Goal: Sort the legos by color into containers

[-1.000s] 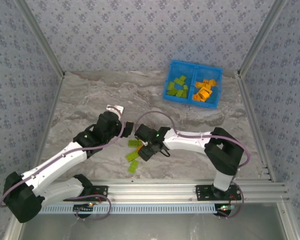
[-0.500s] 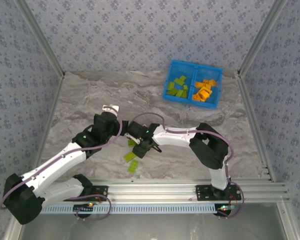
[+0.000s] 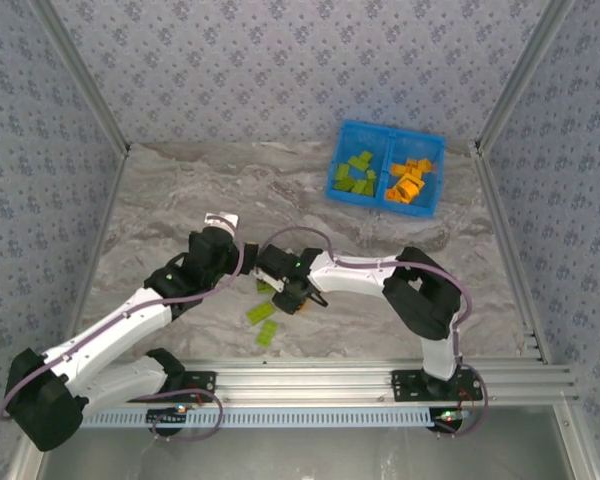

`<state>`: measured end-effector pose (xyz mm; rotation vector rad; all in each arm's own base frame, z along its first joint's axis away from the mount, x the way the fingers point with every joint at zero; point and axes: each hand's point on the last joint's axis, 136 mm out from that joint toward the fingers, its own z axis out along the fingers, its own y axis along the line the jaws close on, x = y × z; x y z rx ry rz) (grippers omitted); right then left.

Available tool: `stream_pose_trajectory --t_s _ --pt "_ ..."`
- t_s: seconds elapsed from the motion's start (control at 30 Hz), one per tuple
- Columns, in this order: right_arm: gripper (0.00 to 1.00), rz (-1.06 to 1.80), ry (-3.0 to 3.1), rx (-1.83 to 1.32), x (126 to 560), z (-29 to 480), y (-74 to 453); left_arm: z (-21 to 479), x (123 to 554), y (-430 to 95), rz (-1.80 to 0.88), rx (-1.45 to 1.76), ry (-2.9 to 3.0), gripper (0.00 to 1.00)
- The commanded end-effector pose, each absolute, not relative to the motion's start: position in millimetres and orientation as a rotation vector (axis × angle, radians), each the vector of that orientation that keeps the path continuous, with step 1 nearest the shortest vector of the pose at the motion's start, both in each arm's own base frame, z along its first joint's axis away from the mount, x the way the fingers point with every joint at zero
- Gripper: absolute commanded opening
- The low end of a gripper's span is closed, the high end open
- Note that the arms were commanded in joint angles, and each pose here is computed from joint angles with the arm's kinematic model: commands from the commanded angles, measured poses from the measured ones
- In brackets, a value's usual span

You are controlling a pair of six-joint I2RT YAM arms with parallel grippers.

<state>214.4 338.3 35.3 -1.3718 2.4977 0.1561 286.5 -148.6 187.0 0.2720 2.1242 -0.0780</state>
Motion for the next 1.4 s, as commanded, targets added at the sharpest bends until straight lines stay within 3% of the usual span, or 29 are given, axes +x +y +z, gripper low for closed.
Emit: stream_pose_trajectory --t_s 0.0,0.2,0.43,0.63,0.93,1.17,1.37 --pt "0.37 0.303 2.443 -1.227 221.2 77.6 338.6 189.3 285.7 -155.9 -0.132 0.266 2.114 0.98" --pt "0.37 0.321 2.333 -0.793 271.4 150.4 300.4 191.5 285.6 -157.8 -0.157 0.254 2.109 0.98" --pt "0.39 0.007 2.145 -0.052 375.7 218.0 158.6 200.1 281.7 -177.1 -0.298 0.297 2.074 0.98" --pt "0.39 -0.110 2.092 0.349 456.8 219.5 57.5 206.9 264.8 -212.7 -0.507 0.478 2.037 0.99" --pt "0.41 -0.227 2.240 0.485 562.9 168.6 4.0 208.1 240.9 -227.7 -0.601 0.581 2.019 0.99" --pt "0.58 -0.268 2.286 0.440 588.3 173.2 1.1 213.2 233.6 -212.1 -0.566 0.547 2.015 0.99" --pt "0.59 -0.215 2.266 0.411 551.1 200.2 9.7 208.5 235.6 -206.7 -0.557 0.499 2.011 0.99"
